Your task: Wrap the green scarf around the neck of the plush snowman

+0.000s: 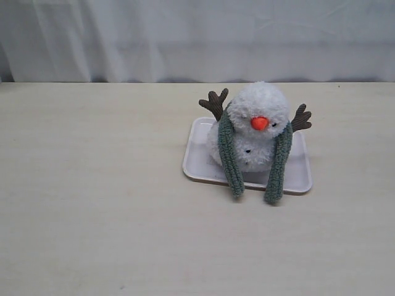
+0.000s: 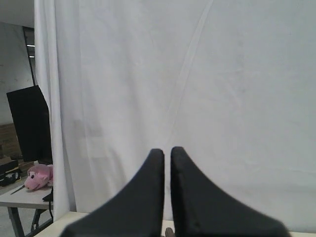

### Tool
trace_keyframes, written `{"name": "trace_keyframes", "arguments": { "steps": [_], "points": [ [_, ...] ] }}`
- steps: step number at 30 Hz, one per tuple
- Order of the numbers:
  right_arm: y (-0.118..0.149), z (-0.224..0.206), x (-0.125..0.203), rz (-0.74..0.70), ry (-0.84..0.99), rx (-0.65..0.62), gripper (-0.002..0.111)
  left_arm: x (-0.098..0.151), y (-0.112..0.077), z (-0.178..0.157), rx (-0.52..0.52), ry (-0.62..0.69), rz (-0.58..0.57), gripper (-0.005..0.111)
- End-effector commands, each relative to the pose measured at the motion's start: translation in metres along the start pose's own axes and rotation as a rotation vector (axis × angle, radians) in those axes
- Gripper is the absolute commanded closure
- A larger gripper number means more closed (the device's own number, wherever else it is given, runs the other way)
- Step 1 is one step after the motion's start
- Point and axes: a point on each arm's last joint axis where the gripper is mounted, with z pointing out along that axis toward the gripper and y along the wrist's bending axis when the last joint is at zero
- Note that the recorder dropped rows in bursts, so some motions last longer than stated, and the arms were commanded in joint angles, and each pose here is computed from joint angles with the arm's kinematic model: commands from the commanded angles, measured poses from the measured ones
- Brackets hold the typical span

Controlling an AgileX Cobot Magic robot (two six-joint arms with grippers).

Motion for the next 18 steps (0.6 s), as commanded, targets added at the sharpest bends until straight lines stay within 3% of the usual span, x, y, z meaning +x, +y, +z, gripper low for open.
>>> {"name": "trace_keyframes", "arguments": {
  "steps": [1, 18],
  "points": [
    [0.000, -0.001, 0.001, -0.004, -0.001, -0.003, 0.104, -0.001, 0.000, 0.000, 0.003, -0.013, 0.000, 0.107],
    [-0.002, -0.017, 0.006, -0.007, -0.050, 0.008, 0.104, -0.001, 0.000, 0.000, 0.004, -0.013, -0.002, 0.107]
  ]
}}
